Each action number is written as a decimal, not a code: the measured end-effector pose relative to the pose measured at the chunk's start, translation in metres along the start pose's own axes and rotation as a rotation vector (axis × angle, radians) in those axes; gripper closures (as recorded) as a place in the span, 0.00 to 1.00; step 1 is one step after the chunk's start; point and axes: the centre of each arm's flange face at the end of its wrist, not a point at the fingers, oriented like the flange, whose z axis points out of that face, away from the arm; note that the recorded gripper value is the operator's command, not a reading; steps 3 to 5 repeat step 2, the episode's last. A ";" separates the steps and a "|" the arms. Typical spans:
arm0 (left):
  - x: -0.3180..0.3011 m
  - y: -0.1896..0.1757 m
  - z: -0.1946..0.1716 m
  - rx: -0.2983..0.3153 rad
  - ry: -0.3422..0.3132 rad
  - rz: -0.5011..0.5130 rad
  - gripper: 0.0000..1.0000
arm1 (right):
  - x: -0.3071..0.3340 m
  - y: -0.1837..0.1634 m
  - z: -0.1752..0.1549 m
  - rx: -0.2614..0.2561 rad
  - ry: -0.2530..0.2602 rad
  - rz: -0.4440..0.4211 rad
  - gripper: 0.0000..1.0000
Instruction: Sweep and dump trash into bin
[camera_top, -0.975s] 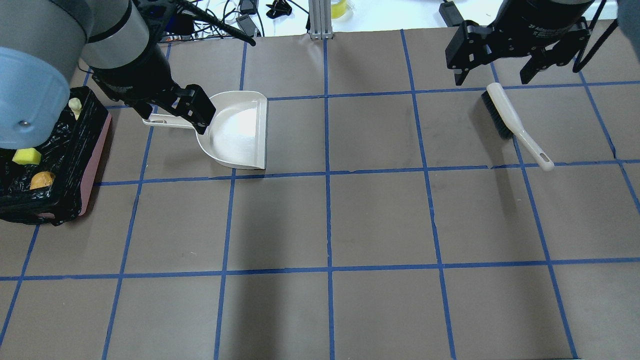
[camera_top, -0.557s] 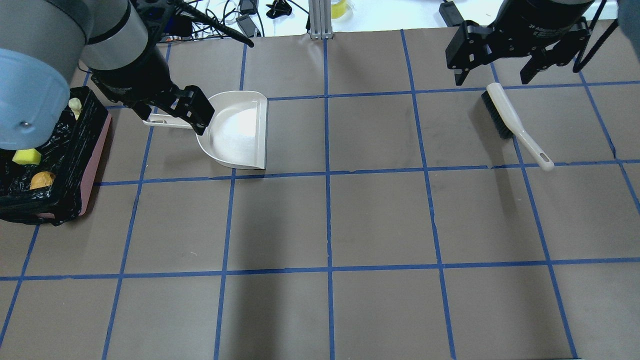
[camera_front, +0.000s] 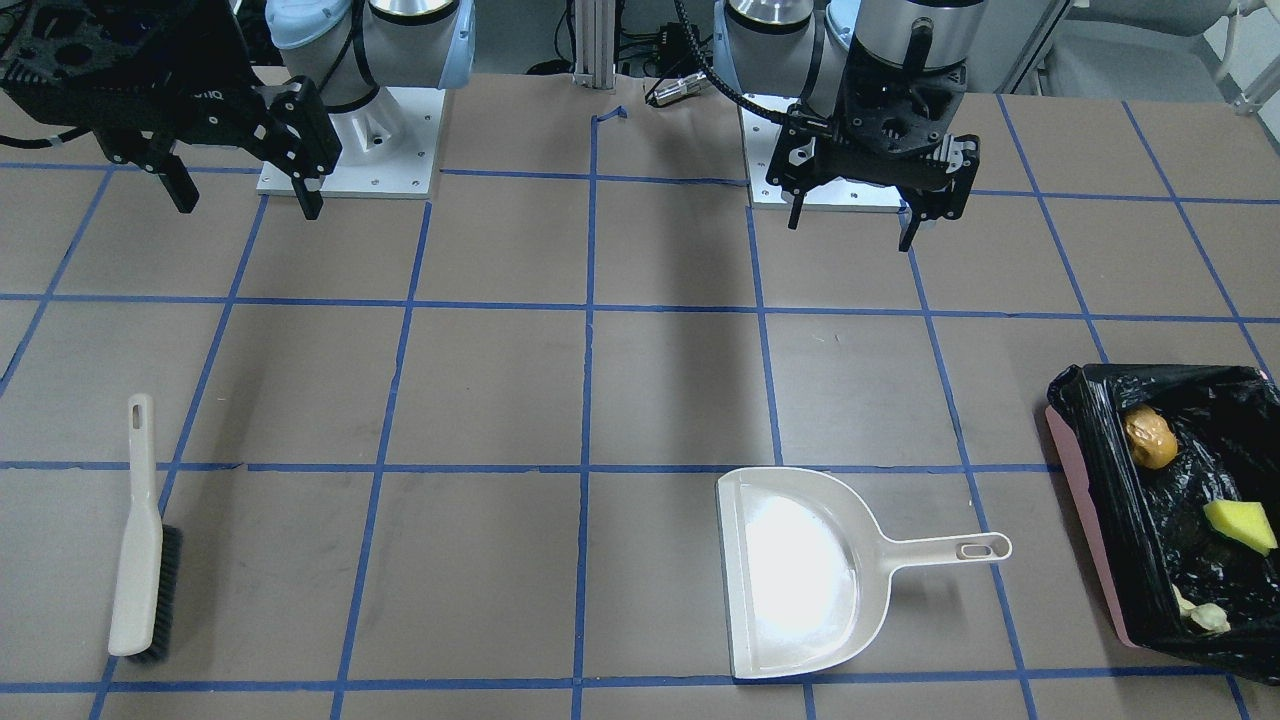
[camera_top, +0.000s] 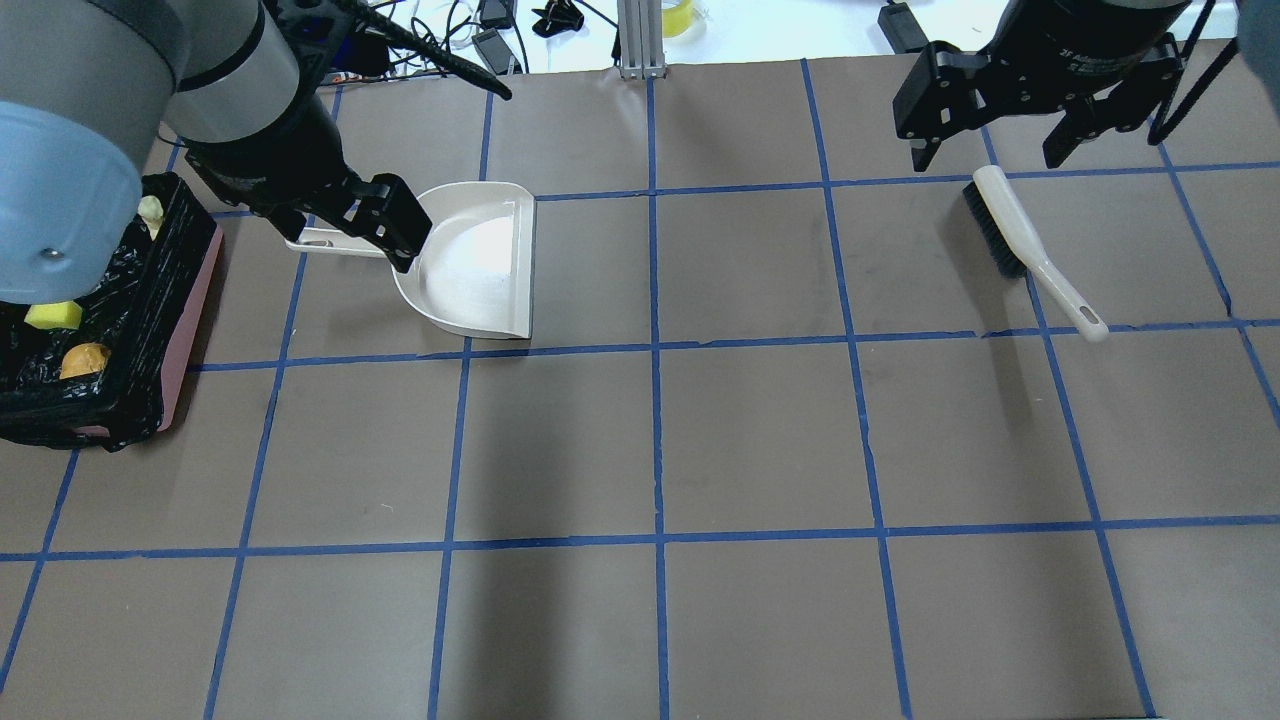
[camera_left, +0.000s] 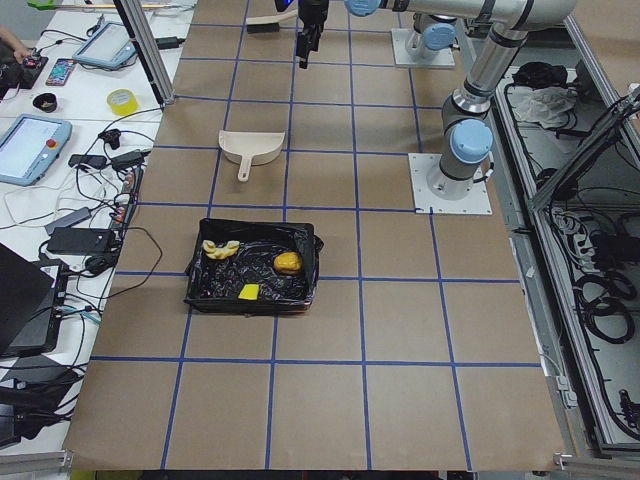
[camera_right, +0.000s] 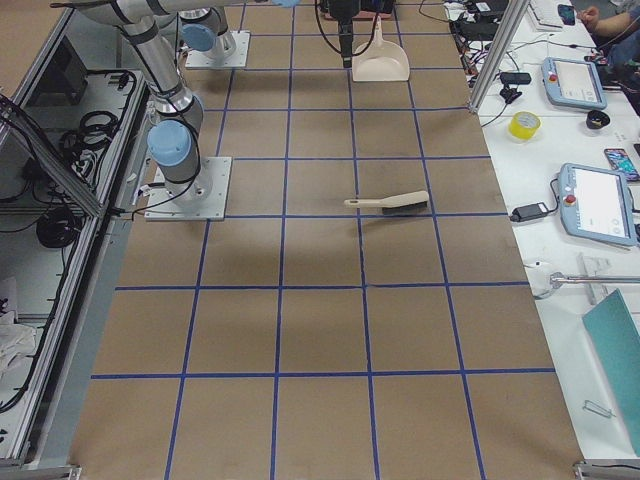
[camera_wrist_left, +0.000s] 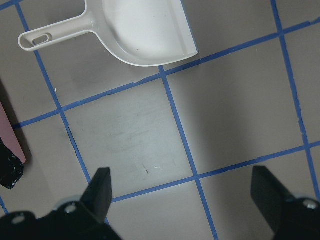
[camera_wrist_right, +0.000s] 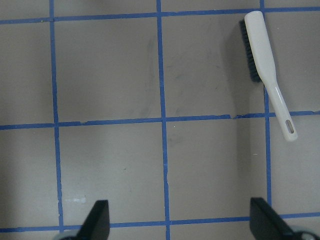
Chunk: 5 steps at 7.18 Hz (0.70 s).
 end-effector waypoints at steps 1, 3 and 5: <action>0.001 0.001 -0.001 0.002 -0.003 -0.001 0.00 | 0.000 0.000 0.000 0.000 0.000 0.000 0.00; 0.001 0.003 -0.004 0.007 -0.005 0.002 0.00 | -0.001 0.001 -0.001 0.001 0.000 -0.002 0.00; 0.001 0.003 -0.004 0.007 -0.005 0.002 0.00 | -0.001 0.001 -0.001 0.001 0.000 -0.002 0.00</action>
